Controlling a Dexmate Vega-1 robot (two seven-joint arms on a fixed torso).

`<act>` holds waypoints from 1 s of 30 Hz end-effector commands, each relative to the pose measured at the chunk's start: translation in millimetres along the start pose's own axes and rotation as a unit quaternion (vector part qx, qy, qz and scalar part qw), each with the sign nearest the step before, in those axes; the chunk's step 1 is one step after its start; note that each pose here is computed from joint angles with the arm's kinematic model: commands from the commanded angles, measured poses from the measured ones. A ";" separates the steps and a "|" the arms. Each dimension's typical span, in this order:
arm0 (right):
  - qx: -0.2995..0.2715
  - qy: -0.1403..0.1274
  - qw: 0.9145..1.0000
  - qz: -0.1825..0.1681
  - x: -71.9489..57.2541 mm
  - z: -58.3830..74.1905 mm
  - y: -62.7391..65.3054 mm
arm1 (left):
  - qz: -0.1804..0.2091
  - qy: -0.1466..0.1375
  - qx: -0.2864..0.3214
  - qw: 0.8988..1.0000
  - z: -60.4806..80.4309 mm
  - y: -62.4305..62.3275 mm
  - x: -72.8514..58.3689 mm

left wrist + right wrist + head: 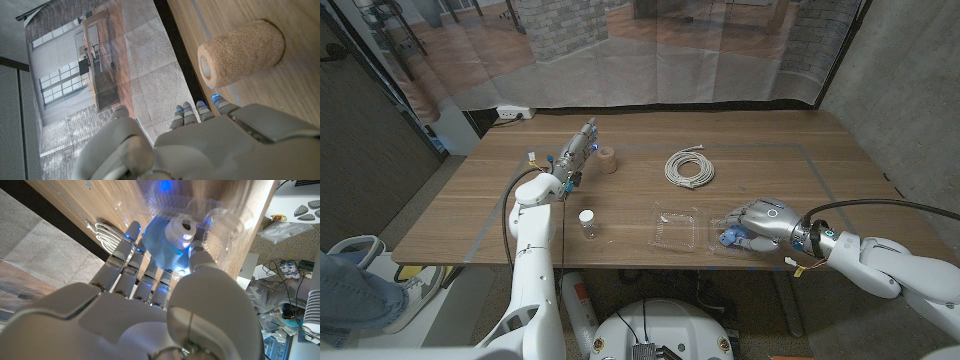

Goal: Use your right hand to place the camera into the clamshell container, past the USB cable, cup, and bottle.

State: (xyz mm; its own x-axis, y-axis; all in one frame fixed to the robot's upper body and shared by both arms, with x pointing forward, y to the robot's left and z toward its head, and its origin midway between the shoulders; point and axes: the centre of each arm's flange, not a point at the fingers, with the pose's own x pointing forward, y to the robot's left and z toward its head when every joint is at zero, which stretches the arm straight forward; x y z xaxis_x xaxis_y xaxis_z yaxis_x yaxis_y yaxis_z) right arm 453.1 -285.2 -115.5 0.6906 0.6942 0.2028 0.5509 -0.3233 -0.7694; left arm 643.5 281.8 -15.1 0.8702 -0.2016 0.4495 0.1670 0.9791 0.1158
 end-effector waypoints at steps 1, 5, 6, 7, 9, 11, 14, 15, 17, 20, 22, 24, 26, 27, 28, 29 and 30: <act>-0.008 0.004 1.000 -0.002 -0.5 -3.5 -8.0 | -0.002 -0.002 0.002 1.000 1.4 0.3 2.4; -0.011 0.004 1.000 -0.006 -1.2 -5.0 -11.8 | -0.002 -0.003 0.002 1.000 2.3 1.3 2.5; -0.011 0.004 1.000 -0.007 -1.6 -5.4 -13.0 | -0.002 -0.004 0.001 1.000 2.3 1.5 2.7; -0.010 0.004 1.000 -0.009 -2.1 -5.7 -14.3 | -0.002 -0.003 0.001 1.000 2.1 1.7 3.0; -0.010 0.004 1.000 -0.012 -3.1 -6.4 -16.8 | -0.002 -0.003 -0.001 1.000 1.3 1.9 4.1; -0.012 0.004 1.000 -0.014 -4.1 -7.0 -19.3 | -0.003 -0.003 -0.002 1.000 0.8 1.6 5.4; -0.014 0.004 1.000 -0.016 -6.1 -7.9 -22.5 | -0.006 -0.003 -0.001 1.000 0.5 0.9 7.4; -0.015 0.004 1.000 -0.016 -6.7 -8.1 -23.3 | -0.006 -0.003 -0.001 1.000 0.4 0.7 8.0; -0.014 0.004 1.000 -0.016 -8.0 -8.4 -25.1 | -0.007 -0.004 -0.002 1.000 0.3 0.5 8.9; -0.016 0.003 1.000 -0.015 -9.4 -8.9 -26.7 | -0.008 -0.004 -0.002 1.000 0.0 0.0 10.0; -0.017 0.003 1.000 -0.013 -10.1 -9.0 -27.7 | -0.008 -0.004 -0.002 1.000 -0.5 -0.3 10.5; -0.020 0.003 1.000 -0.012 -10.9 -9.3 -28.9 | -0.009 -0.003 -0.003 1.000 -1.1 -0.5 10.8; -0.020 0.004 1.000 -0.010 -11.8 -10.1 -30.7 | -0.008 -0.003 -0.003 1.000 -1.9 -0.5 10.8; -0.019 0.004 1.000 -0.009 -12.2 -10.8 -31.5 | -0.008 -0.002 -0.004 1.000 -2.4 -0.5 10.8; -0.021 0.005 1.000 -0.010 -12.7 -11.2 -32.4 | -0.008 -0.002 -0.004 1.000 -2.9 -0.5 10.7; -0.022 0.006 1.000 -0.011 -13.2 -11.6 -33.6 | -0.008 -0.001 -0.004 1.000 -3.2 -0.5 10.6; -0.021 0.006 1.000 -0.012 -13.6 -11.7 -34.6 | -0.008 -0.001 -0.004 1.000 -3.6 -0.5 10.4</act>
State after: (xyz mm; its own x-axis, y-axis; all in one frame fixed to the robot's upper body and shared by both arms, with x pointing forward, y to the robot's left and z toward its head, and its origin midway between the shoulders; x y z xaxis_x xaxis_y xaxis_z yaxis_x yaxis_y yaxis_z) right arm 437.0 -288.8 -92.3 0.6810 0.6969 0.2247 0.5817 -0.3285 -0.7441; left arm 651.7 279.9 -12.0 0.8654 -0.2147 0.4528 0.1807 0.9765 0.1178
